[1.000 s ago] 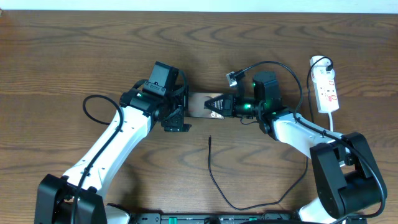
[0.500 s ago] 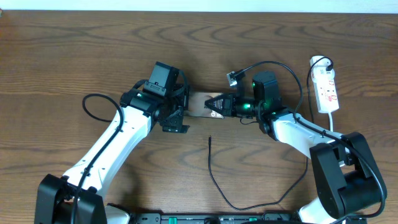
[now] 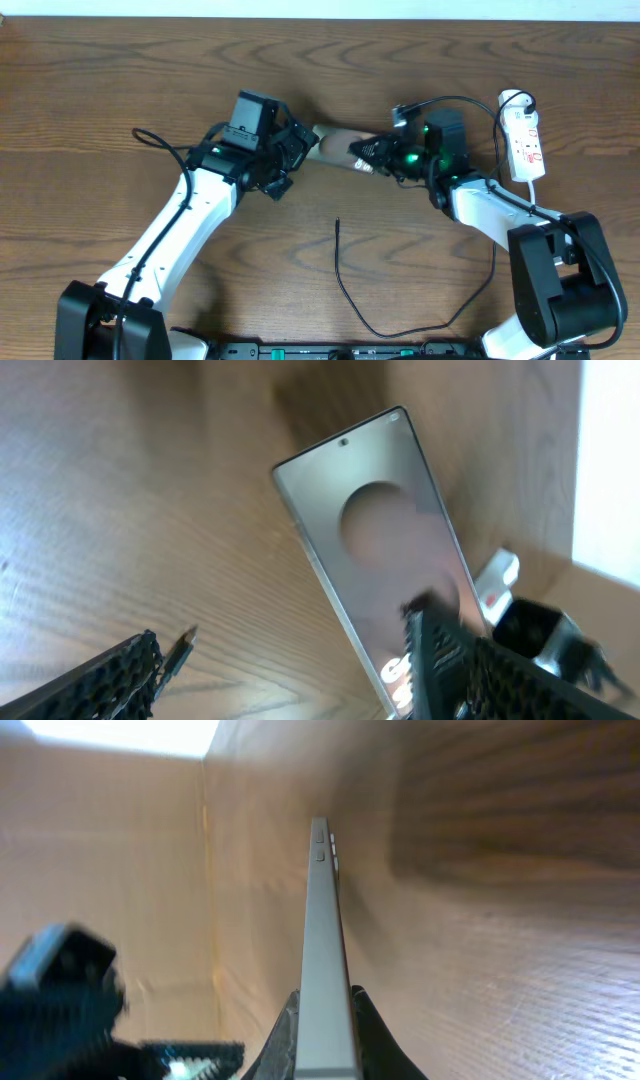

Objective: Plug charger to phone and switch on socket

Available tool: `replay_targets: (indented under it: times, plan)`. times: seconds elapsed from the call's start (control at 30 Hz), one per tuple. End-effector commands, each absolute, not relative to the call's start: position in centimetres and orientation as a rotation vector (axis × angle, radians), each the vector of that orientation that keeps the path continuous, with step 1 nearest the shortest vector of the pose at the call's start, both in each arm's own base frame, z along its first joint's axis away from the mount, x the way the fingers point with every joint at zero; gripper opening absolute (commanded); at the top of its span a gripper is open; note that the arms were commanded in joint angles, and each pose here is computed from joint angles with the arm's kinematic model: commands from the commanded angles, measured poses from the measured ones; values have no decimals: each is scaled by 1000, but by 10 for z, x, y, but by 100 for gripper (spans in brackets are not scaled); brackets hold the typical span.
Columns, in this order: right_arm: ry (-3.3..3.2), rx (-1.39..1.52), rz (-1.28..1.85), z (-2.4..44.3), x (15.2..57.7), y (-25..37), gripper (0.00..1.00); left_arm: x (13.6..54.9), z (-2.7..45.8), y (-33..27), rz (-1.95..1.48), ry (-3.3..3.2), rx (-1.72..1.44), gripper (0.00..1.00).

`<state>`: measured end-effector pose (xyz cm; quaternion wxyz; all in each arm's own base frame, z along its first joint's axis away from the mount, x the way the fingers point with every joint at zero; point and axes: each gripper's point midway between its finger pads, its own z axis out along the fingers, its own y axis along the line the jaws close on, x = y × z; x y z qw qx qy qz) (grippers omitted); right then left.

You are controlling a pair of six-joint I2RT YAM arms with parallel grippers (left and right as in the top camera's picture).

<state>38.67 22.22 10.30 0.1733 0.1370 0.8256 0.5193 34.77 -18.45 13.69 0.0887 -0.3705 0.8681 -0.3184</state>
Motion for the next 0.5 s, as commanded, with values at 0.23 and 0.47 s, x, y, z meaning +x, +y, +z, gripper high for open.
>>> replay_targets:
  times: [0.23,0.47]
  plan:
    - [2021,1265,1843,150,428,201,1,398,219,-168,-1434,2328,-738,95]
    - [1859,1171,2034,197,433,217,1,412,241,-163,-1493,2219,-697,95]
